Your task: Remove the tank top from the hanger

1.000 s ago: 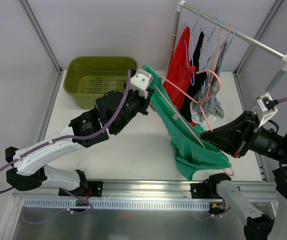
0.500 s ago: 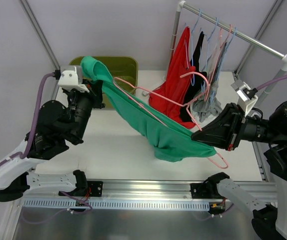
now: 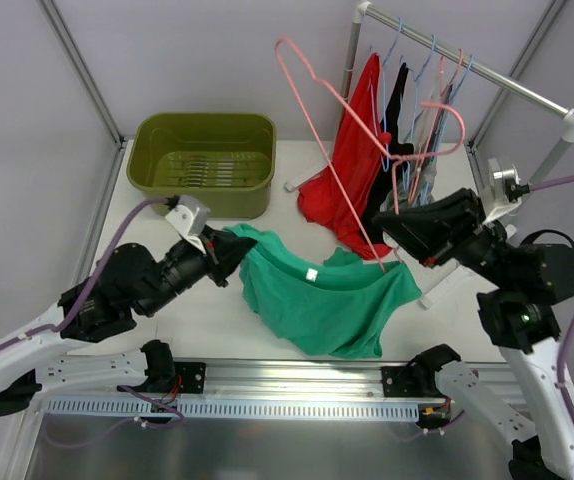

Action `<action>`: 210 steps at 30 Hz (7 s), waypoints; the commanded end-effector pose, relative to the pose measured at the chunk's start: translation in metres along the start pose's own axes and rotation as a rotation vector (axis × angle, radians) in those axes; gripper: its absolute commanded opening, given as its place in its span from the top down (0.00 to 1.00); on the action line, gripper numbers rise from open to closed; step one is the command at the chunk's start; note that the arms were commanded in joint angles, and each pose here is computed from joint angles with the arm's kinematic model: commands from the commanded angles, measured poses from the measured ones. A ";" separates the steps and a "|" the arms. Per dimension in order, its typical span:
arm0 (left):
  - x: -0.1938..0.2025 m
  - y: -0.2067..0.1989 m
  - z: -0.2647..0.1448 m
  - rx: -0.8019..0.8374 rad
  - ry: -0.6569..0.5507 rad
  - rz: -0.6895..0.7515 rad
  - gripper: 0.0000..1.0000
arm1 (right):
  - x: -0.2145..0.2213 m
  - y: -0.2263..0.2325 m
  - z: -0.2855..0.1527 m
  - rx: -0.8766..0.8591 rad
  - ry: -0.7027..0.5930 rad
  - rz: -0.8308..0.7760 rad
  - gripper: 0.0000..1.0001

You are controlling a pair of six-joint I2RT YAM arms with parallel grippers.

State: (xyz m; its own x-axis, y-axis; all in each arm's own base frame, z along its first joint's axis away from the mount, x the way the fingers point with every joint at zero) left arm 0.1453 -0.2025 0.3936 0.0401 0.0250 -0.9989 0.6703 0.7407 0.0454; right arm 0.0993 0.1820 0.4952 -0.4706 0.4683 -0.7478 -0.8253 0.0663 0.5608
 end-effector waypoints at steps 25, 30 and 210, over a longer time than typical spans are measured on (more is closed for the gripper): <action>0.217 0.041 -0.015 -0.415 0.723 -0.278 0.38 | -0.026 -0.063 -0.130 0.971 -0.199 -0.176 1.00; 0.183 0.038 -0.035 -0.316 0.703 -0.238 0.01 | -0.031 -0.069 -0.138 1.035 -0.258 -0.149 1.00; 0.107 0.090 -0.087 -0.326 0.270 -0.193 0.01 | -0.155 -0.270 -0.092 1.420 -0.140 -0.206 0.63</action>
State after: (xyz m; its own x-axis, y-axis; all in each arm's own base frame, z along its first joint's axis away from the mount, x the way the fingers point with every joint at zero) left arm 0.1386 -0.0719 0.2881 -0.3420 -0.0068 -0.9397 0.3510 0.9267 -0.1345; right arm 0.3601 0.0268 0.3909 -0.4228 0.4436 -0.7902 0.1391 0.8935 0.4271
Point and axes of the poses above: each gripper's point midway between its finger pads, its own z axis out along the fingers, its own y axis along the line the jaws close on, x = y × z, the point moved 2 cm from there along -z, back along the fingers, and after that the axes turned 15 degrees about z, right-handed, at the moved point
